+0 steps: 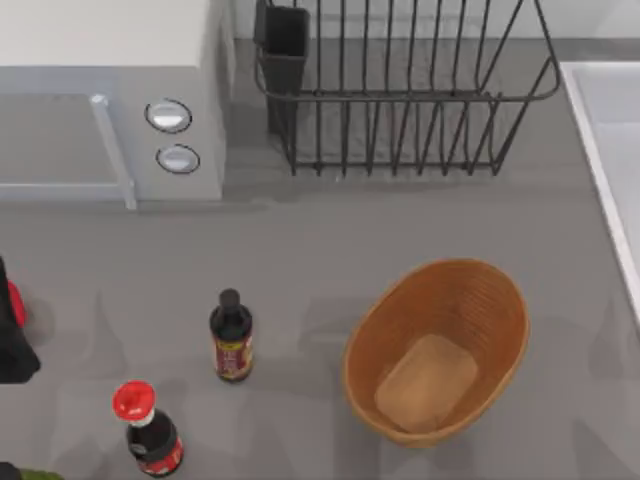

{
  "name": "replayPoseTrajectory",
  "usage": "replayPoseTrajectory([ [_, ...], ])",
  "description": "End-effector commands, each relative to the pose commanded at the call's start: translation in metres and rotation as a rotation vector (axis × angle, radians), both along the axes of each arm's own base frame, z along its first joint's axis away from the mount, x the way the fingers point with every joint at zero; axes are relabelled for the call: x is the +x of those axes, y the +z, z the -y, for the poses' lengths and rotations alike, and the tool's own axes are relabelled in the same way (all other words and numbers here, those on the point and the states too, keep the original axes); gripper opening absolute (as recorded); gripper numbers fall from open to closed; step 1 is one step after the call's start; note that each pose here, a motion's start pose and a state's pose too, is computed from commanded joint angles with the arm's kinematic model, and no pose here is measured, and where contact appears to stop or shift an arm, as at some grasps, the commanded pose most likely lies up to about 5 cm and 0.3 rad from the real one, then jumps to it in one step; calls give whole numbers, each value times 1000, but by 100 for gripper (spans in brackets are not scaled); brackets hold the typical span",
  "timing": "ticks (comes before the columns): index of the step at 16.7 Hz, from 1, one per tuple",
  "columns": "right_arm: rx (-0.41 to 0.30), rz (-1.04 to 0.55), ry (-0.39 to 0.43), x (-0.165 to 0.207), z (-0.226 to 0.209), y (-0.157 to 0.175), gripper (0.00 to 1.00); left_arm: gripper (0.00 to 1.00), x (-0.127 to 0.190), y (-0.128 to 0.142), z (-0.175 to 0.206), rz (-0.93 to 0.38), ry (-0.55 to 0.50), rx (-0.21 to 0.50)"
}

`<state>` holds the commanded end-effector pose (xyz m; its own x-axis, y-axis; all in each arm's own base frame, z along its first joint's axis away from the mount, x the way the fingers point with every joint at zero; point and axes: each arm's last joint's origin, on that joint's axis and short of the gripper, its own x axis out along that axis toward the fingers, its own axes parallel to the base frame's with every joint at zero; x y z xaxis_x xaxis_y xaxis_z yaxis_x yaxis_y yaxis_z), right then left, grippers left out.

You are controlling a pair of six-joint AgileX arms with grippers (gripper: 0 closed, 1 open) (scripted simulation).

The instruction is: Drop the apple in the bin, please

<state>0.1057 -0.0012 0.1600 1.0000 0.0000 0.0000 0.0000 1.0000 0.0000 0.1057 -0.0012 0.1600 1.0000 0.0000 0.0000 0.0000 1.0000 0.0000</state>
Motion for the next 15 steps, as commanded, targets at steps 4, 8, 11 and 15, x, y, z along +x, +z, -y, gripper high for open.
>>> replayPoseTrajectory([
  [4,0,0,0,0,0,0,100,100,0,3,0,-37,-3,26],
  [8,0,0,0,0,0,0,100,100,7,25,0,-219,-32,172],
  [11,0,0,0,0,0,0,100,100,25,50,-2,-430,-87,335],
  [15,0,0,0,0,0,0,100,100,78,67,-8,-789,-242,556],
])
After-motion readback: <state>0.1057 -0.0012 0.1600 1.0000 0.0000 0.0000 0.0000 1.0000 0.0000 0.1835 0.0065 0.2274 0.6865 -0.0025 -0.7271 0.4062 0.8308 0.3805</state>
